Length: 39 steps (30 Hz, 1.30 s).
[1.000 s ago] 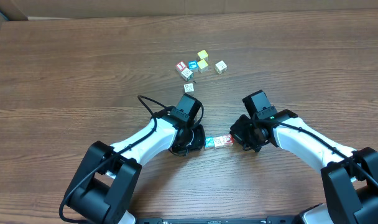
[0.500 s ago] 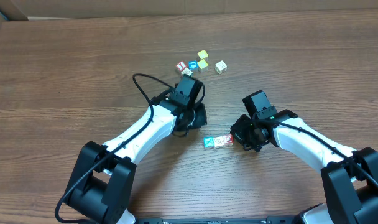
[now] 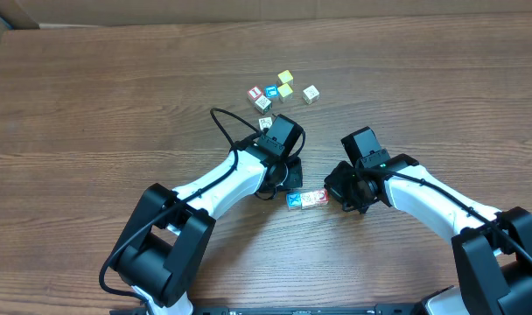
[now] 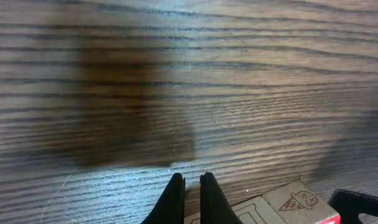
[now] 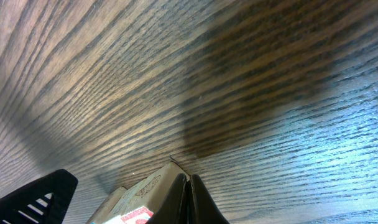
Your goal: Flip 3 blocks
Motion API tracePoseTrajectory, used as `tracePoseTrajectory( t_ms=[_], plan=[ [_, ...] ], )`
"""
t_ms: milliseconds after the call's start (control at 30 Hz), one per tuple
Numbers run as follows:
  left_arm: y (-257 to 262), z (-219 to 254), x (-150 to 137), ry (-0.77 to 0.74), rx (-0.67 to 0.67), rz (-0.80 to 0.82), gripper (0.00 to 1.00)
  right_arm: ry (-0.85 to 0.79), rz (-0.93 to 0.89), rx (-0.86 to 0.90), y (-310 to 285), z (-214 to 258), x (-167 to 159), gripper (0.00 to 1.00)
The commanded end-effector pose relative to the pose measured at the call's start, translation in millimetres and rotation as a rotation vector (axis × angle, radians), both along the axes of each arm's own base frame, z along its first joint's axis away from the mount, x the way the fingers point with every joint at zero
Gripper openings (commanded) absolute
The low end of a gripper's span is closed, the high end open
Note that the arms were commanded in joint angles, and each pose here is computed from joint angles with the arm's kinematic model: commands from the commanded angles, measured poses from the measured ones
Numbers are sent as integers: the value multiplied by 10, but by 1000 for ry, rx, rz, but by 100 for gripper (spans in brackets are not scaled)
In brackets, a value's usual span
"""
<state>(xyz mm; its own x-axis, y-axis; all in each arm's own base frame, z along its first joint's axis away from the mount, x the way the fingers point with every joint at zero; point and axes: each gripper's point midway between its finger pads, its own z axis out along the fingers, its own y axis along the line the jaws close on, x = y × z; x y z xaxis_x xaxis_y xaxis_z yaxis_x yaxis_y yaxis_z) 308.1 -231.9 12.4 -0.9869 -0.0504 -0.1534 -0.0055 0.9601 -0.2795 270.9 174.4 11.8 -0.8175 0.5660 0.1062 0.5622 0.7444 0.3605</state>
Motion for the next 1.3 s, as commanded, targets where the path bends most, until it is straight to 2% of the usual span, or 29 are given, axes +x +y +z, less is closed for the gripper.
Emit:
tracePoseTrajectory(
  t_ms=[0, 533, 1267],
  plan=[
    [-44, 2, -15, 5, -13, -44, 4, 4, -3, -19, -25, -43, -25, 4],
    [-75, -7, -188, 73, -39, -102, 4, 5, -4, -19, -26, -45, -27, 4],
    [-49, -12, -178, 63, -25, -118, 4, 4, -4, -19, -25, -44, -26, 4]
  ],
)
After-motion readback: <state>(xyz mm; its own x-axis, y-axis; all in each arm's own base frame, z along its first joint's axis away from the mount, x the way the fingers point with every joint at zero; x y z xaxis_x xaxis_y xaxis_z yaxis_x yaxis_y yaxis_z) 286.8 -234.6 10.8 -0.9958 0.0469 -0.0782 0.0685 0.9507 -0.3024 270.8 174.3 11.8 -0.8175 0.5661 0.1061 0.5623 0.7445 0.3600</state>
